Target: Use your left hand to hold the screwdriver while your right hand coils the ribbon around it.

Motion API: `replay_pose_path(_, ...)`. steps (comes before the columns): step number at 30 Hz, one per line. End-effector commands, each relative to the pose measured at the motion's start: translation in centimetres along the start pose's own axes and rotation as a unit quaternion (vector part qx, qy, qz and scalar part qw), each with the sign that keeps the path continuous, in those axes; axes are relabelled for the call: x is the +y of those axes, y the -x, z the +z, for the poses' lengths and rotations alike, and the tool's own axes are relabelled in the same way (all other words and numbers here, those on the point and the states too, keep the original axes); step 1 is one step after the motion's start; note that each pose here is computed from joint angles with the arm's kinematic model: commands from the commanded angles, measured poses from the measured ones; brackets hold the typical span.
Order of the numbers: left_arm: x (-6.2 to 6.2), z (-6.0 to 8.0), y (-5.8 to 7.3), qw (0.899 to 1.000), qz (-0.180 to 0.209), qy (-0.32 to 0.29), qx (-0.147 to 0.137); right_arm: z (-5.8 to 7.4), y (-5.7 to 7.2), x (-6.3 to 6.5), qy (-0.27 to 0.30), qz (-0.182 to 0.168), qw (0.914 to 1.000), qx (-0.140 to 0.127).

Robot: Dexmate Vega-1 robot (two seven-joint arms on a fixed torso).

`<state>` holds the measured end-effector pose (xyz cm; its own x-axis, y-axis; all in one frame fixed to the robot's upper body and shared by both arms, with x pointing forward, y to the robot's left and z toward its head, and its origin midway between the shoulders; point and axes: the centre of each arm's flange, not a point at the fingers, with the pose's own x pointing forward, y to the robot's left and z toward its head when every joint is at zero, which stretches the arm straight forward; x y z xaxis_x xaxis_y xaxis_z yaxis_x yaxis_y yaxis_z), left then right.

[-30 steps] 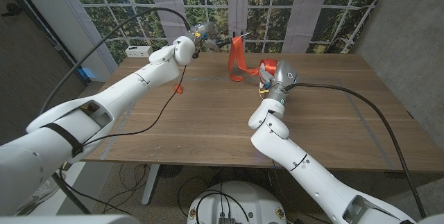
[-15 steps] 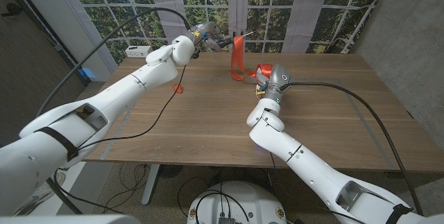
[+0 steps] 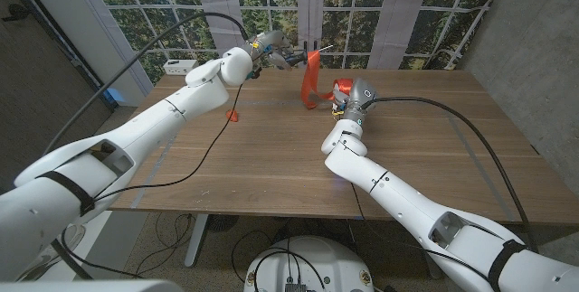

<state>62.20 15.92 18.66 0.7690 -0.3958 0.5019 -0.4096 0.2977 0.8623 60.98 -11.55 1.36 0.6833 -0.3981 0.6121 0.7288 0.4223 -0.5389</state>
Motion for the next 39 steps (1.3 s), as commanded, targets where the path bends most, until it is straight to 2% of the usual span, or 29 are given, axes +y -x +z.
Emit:
replay_pose_path(1,-0.2,0.3,1.0,1.0,-0.023,0.004,-0.013,1.4,-2.4,-0.6,0.003,-0.011,0.9998,-0.015)
replay_pose_path(9,-0.2,0.4,1.4,0.999,-0.031,0.004,-0.013,2.3,-4.2,-1.3,0.012,-0.023,0.9995,-0.021)
replay_pose_path(15,-0.2,0.6,1.7,0.999,-0.04,0.0,-0.013,2.6,-5.1,-2.0,0.016,-0.033,0.9991,-0.023)
replay_pose_path(33,-0.6,0.4,2.2,0.998,-0.065,-0.003,-0.009,3.3,-7.4,-5.4,0.02,-0.076,0.9965,-0.03)
replay_pose_path(39,-0.7,0.4,2.2,0.997,-0.073,-0.008,-0.008,3.9,-7.9,-6.5,0.016,-0.092,0.9949,-0.036)
